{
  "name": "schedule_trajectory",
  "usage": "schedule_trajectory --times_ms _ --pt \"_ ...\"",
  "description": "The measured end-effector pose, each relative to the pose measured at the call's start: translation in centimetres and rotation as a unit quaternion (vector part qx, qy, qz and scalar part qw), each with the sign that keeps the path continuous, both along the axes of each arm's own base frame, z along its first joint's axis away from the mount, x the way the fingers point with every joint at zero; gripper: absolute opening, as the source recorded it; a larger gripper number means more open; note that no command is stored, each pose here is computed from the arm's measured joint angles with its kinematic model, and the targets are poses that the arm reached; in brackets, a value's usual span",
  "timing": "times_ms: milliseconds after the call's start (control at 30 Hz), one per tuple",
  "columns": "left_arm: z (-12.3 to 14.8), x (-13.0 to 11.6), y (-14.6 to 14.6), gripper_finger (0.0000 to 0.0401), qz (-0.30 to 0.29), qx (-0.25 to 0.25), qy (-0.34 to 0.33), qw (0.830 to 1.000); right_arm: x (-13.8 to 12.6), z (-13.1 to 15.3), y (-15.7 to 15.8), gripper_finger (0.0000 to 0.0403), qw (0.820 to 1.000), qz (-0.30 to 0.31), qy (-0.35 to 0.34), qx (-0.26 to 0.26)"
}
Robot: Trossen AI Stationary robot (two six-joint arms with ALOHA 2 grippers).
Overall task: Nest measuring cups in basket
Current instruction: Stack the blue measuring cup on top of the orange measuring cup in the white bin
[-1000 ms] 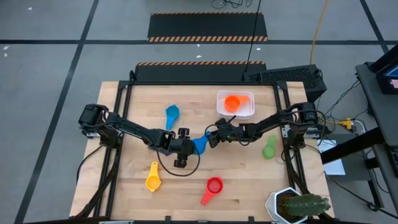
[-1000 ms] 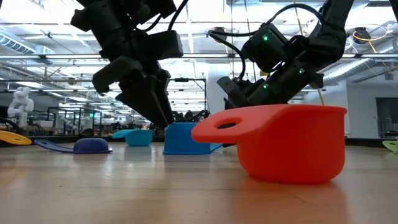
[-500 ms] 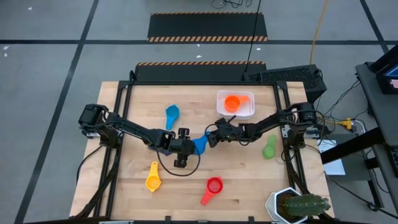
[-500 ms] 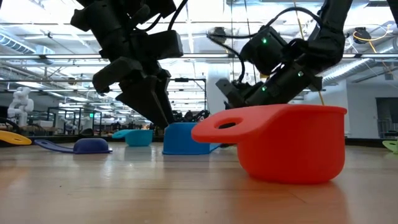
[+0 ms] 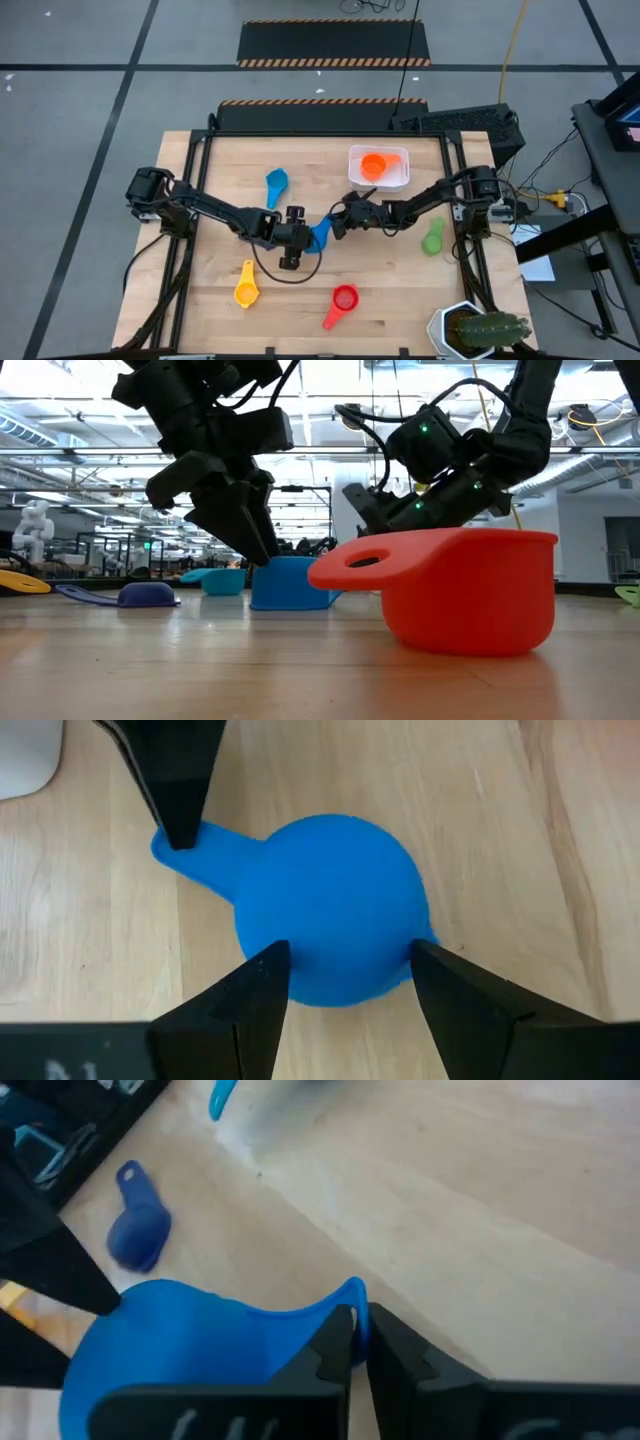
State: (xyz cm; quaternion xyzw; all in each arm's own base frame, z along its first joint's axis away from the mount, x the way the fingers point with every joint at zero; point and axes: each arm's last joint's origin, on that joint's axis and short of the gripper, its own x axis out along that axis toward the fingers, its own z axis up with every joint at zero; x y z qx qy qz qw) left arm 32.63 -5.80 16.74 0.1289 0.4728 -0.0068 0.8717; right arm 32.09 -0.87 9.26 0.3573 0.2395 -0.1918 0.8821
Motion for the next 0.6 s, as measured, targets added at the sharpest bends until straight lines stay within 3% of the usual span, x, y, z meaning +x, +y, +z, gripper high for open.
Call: schedule_trajectory --times_ms 267,600 --pt "5.4 -1.9 -1.2 0.0214 0.011 0.022 -0.094 0.995 -0.5 3.4 0.1 0.0002 0.997 0.043 -0.021 -0.056" --pt "10.6 -3.4 -0.7 0.0214 0.065 0.031 -0.229 0.971 -3.4 11.3 0.1 0.0 0.971 0.094 -0.059 -0.214"
